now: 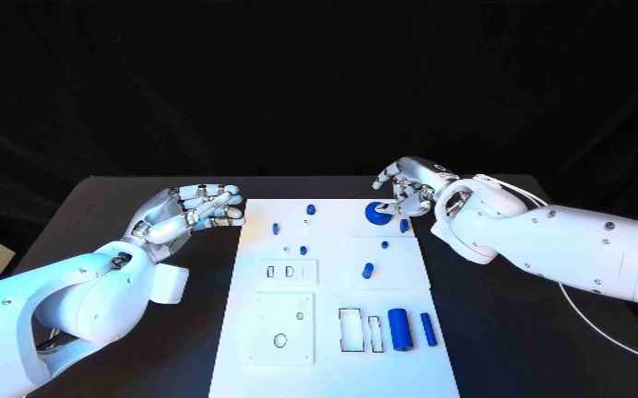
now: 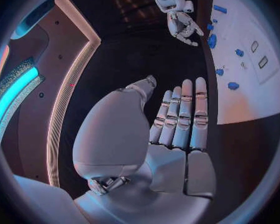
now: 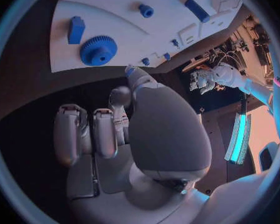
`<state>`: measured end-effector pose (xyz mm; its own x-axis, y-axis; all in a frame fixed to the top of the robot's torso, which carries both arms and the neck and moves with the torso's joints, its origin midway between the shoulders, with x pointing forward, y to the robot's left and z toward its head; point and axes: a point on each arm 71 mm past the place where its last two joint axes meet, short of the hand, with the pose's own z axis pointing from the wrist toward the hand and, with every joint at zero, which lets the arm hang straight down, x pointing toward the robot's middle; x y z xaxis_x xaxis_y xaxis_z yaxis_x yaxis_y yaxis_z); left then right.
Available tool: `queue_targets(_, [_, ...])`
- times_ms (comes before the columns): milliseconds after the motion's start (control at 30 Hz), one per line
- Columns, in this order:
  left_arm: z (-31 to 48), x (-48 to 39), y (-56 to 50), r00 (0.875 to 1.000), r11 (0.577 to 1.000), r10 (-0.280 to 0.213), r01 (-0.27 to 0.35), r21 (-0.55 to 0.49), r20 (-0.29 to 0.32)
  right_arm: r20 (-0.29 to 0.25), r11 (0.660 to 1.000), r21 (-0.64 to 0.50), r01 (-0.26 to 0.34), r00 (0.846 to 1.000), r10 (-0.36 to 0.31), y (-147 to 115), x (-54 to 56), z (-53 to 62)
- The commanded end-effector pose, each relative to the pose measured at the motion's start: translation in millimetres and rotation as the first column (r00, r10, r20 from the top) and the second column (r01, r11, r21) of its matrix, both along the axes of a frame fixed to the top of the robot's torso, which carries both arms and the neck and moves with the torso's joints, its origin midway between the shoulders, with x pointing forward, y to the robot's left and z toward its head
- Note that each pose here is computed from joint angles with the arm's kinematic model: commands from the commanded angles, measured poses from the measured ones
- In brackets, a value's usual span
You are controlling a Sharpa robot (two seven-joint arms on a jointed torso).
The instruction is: Assemble the parts on the task board
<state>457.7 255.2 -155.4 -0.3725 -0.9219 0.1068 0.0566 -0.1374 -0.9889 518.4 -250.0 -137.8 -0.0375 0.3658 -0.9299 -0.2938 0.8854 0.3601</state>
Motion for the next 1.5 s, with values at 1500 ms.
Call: queue_targets(1500, [1.1, 0.2, -0.9, 1.0, 1.0, -0.019, 0.019, 0.001, 0.016, -0.195, 0.996, -0.05, 0.071, 0.977, -0.08, -2, 17.7, -29.8])
